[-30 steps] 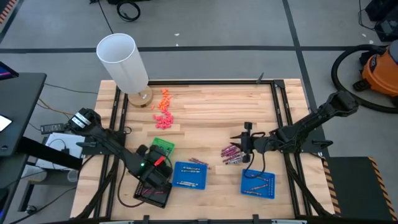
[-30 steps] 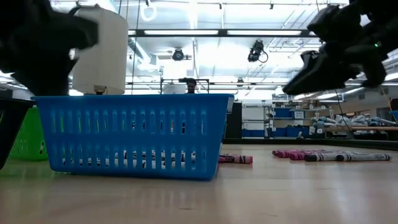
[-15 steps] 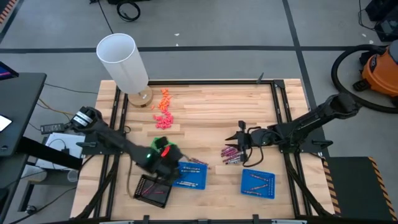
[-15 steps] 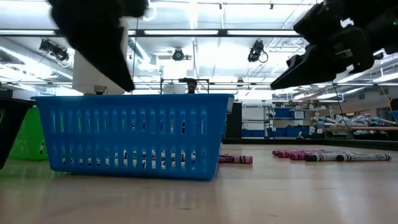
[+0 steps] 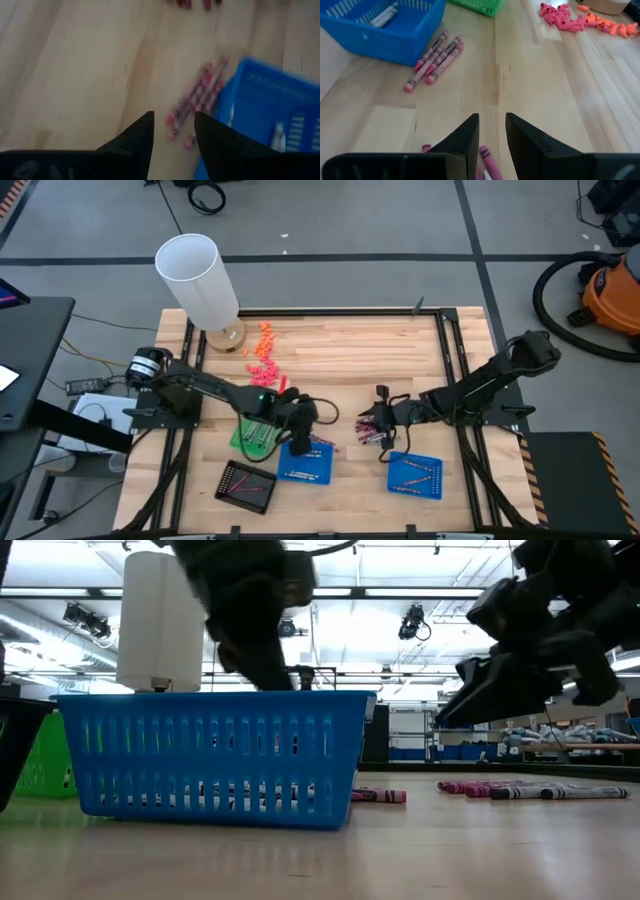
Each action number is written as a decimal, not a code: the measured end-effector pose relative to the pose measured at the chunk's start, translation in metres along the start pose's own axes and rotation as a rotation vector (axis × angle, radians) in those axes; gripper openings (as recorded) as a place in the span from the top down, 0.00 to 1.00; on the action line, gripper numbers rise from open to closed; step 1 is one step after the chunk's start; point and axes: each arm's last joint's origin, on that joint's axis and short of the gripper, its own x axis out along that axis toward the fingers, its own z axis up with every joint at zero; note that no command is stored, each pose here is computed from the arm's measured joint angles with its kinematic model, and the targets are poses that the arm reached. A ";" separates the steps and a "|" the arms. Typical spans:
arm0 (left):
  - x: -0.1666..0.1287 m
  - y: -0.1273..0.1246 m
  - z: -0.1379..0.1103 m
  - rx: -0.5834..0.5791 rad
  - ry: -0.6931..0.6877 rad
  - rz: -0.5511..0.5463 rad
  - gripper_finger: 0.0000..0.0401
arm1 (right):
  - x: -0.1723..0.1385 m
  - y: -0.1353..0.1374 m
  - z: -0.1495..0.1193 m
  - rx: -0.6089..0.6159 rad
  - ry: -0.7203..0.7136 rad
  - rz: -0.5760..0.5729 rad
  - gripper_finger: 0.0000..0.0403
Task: Sort crayons
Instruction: Put the pink crayon into the right blue basket
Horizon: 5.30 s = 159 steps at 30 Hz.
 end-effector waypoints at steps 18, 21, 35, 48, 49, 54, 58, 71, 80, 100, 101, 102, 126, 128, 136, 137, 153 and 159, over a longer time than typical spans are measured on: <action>0.042 0.015 0.060 0.068 0.228 -0.099 0.62 | -0.008 0.018 -0.008 -0.135 0.062 -0.016 0.74; 0.046 0.016 0.065 0.089 0.235 -0.101 0.62 | -0.009 0.020 -0.008 -0.146 0.064 -0.027 0.74; 0.045 0.006 0.060 0.258 0.266 -0.196 0.62 | -0.010 0.020 -0.009 -0.151 0.067 -0.057 0.74; 0.057 0.012 0.053 0.260 0.313 -0.064 0.62 | -0.010 0.020 -0.009 -0.150 0.067 -0.056 0.74; 0.062 0.012 0.052 0.262 0.321 -0.070 0.62 | -0.010 0.020 -0.008 -0.147 0.066 -0.053 0.74; 0.077 0.002 0.040 0.310 0.385 -0.148 0.62 | -0.010 0.020 -0.008 -0.142 0.065 -0.050 0.74; 0.078 -0.008 0.035 0.379 0.391 -0.190 0.62 | -0.010 0.020 -0.008 -0.141 0.061 -0.049 0.74; 0.079 -0.010 0.037 0.424 0.346 -0.092 0.62 | -0.010 0.020 -0.008 -0.140 0.060 -0.049 0.74; 0.086 -0.004 0.038 0.409 0.352 -0.105 0.62 | -0.010 0.020 -0.008 -0.140 0.061 -0.047 0.74; 0.096 0.011 0.031 0.356 0.443 -0.020 0.62 | -0.010 0.021 -0.007 -0.136 0.053 -0.028 0.74; 0.096 0.014 0.032 0.350 0.451 -0.015 0.62 | -0.010 0.021 -0.007 -0.136 0.054 -0.028 0.74; 0.096 0.017 0.032 0.343 0.457 -0.009 0.62 | -0.010 0.021 -0.007 -0.136 0.053 -0.028 0.74; 0.081 0.032 0.067 0.325 0.406 -0.033 0.62 | -0.010 0.021 -0.007 -0.138 0.053 -0.029 0.74; 0.082 0.032 0.070 0.321 0.384 -0.041 0.62 | -0.010 0.021 -0.007 -0.138 0.053 -0.029 0.74; 0.084 0.040 0.075 0.374 0.337 0.076 0.62 | -0.010 0.021 -0.007 -0.137 0.054 -0.028 0.74; 0.085 0.041 0.077 0.373 0.322 0.075 0.62 | -0.010 0.021 -0.007 -0.137 0.054 -0.028 0.74; 0.115 0.058 0.073 0.388 0.343 0.093 0.62 | -0.010 0.021 -0.008 -0.140 0.061 -0.026 0.74; 0.116 0.064 0.073 0.368 0.358 0.029 0.67 | -0.010 0.021 -0.008 -0.140 0.062 -0.027 0.74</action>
